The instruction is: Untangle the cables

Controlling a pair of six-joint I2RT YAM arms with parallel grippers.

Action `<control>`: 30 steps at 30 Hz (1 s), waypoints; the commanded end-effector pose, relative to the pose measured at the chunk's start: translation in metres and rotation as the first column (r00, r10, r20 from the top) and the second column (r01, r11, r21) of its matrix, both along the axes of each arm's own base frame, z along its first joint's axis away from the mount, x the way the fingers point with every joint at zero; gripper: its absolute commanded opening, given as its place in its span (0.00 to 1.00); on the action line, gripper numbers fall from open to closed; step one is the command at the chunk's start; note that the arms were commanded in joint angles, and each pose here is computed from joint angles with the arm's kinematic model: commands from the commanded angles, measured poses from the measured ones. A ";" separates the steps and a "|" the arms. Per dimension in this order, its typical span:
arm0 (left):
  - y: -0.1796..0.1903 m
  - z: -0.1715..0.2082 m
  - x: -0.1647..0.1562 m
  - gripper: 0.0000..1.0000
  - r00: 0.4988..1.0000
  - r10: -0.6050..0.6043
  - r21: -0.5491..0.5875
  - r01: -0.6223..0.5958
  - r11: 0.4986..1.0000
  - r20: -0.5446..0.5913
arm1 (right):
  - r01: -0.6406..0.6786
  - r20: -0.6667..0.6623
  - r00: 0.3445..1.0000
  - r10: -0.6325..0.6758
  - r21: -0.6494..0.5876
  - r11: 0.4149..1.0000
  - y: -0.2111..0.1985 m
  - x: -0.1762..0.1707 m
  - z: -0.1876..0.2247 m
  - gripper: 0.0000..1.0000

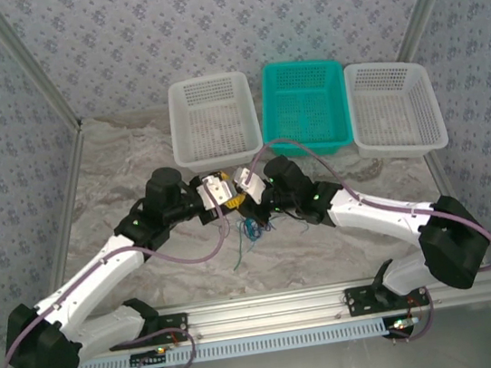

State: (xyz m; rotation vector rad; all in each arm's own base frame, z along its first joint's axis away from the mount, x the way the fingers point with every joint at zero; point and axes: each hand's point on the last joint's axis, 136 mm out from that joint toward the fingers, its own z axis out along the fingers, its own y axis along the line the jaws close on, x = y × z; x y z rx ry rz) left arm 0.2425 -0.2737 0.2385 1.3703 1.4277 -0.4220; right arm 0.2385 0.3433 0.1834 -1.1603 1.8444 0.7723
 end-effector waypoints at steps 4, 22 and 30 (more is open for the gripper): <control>-0.002 0.011 -0.006 0.23 0.999 -0.033 -0.061 0.033 0.998 0.005 | -0.004 0.016 1.000 0.003 0.048 0.999 0.000 -0.003 0.014 0.00; -0.006 0.007 0.011 0.12 1.000 0.021 -0.134 -0.020 0.991 0.002 | 0.012 -0.009 1.000 -0.011 0.111 0.994 -0.001 0.000 0.022 0.00; 0.012 0.068 0.031 0.00 0.977 0.151 -0.360 -0.196 0.912 -0.150 | 0.124 -0.051 0.991 -0.122 0.037 0.992 -0.018 0.014 -0.024 0.15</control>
